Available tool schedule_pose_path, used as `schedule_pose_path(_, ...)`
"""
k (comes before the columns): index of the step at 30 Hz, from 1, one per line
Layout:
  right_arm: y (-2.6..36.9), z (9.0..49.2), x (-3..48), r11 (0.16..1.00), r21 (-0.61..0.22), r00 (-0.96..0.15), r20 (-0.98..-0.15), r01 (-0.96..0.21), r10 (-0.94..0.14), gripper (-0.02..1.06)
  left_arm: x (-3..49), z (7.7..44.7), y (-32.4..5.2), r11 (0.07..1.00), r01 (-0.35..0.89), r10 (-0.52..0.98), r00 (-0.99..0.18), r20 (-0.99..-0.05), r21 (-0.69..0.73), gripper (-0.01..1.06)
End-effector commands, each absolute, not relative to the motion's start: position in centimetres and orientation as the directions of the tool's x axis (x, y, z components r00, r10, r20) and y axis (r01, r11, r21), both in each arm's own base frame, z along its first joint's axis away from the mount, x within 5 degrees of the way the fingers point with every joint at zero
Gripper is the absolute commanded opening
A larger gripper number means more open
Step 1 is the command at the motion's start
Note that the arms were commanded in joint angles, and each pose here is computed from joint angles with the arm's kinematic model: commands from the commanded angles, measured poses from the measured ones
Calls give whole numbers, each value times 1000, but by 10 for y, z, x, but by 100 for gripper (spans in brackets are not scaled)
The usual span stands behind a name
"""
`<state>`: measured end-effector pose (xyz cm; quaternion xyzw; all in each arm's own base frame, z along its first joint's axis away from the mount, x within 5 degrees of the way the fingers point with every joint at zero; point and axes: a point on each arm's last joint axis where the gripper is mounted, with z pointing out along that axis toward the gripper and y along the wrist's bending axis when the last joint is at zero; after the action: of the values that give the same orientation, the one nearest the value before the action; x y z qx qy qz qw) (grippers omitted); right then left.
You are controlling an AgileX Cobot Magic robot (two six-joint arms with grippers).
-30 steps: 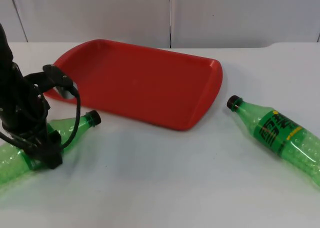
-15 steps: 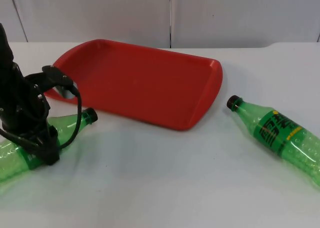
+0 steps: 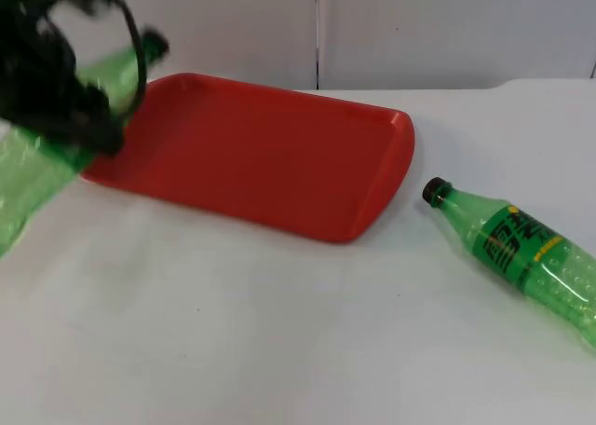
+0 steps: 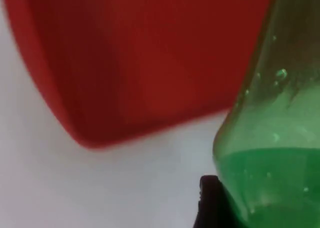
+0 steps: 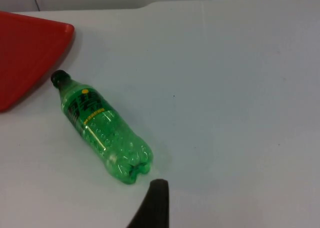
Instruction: Place the bottle upright on the tray.
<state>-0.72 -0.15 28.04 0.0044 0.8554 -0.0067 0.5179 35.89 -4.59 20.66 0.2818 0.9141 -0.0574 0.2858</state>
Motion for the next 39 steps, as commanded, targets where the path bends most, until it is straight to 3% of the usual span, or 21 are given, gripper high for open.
schedule_pose_path(1,-1,280,-7,1000,-7,-458,-889,18,2,82,356,237,-50,871,489,393,-637,-663,47,0)
schedule_pose_path(4,-1,280,-7,1000,-9,-458,-889,19,1,82,351,276,-49,919,393,254,-558,-790,18,0)
schedule_pose_path(7,-1,280,-7,1000,-9,-458,-889,19,1,82,348,293,-47,939,345,187,-510,-840,0,0)
schedule_pose_path(10,-1,280,-7,1000,-9,-458,-889,19,1,82,342,325,-41,974,211,7,-393,-919,-83,0)
schedule_pose_path(16,-1,280,-7,1000,-9,-458,-889,19,1,82,336,347,-33,980,110,-128,-294,-947,-166,0)
schedule_pose_path(25,-1,280,-7,1000,-9,-458,-889,19,1,82,334,355,-29,987,78,-116,-244,-963,-139,0)
schedule_pose_path(36,-1,280,-7,1000,-9,-458,-889,19,1,82,336,371,-30,984,88,-131,-204,-970,-152,0)
schedule_pose_path(39,-1,280,-7,1000,-9,-458,-889,19,1,82,337,394,-37,948,154,-247,-191,-950,-278,0)
